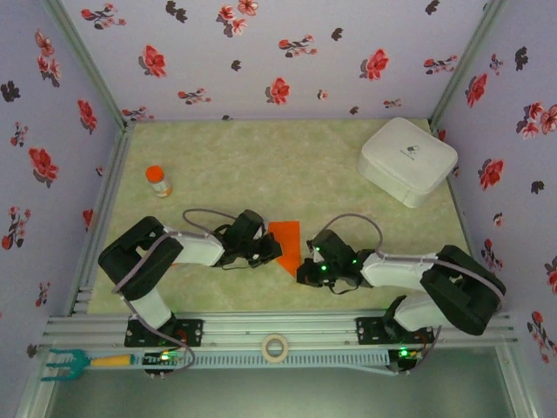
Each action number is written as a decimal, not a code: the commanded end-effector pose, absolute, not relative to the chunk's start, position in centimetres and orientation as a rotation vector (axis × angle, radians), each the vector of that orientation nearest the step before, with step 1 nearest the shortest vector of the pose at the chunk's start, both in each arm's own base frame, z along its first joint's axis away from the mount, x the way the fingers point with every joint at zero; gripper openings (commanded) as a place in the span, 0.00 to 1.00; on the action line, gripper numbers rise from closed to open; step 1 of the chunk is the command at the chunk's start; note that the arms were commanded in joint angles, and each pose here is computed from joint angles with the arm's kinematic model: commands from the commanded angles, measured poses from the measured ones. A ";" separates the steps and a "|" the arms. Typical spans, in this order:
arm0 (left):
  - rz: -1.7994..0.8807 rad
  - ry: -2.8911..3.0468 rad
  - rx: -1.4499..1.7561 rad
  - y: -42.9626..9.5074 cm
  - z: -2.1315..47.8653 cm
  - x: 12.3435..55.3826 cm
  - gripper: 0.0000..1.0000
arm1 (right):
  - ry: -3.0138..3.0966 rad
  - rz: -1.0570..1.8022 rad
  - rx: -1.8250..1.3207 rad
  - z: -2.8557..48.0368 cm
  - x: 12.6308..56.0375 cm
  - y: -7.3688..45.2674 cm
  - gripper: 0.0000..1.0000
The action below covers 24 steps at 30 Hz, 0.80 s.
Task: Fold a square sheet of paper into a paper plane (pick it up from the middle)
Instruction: Third fold the triangle at the center of the table.
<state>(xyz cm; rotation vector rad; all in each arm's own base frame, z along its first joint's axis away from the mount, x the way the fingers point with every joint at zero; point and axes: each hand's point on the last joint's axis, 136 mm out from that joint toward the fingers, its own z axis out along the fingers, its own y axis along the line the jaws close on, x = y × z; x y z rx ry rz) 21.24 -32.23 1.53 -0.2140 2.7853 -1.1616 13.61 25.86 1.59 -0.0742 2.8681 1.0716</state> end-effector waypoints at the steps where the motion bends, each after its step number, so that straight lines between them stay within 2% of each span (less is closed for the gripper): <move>1: -0.925 2.941 -0.304 -29.1 -2.7 19.4 0.00 | 2.963 0.981 0.018 0.4 12.1 23.7 0.07; 7: -0.941 2.925 -0.288 -29.3 -2.3 19.5 0.00 | 2.830 1.030 -0.022 4.9 15.0 25.5 0.07; 11: -0.951 2.918 -0.280 -29.4 -2.1 19.6 0.00 | 2.798 1.075 -0.043 5.9 17.1 27.9 0.06; 14: -0.958 2.915 -0.271 -29.6 -2.1 19.6 0.00 | 2.816 1.072 -0.045 5.2 18.2 29.2 0.06; 17: -0.959 2.913 -0.269 -29.7 -2.0 19.7 0.00 | 2.874 0.973 -0.019 3.2 18.4 28.2 0.06; 24: -0.960 2.911 -0.258 -30.1 -2.2 19.8 0.00 | 2.957 0.885 -0.001 0.6 16.9 25.9 0.05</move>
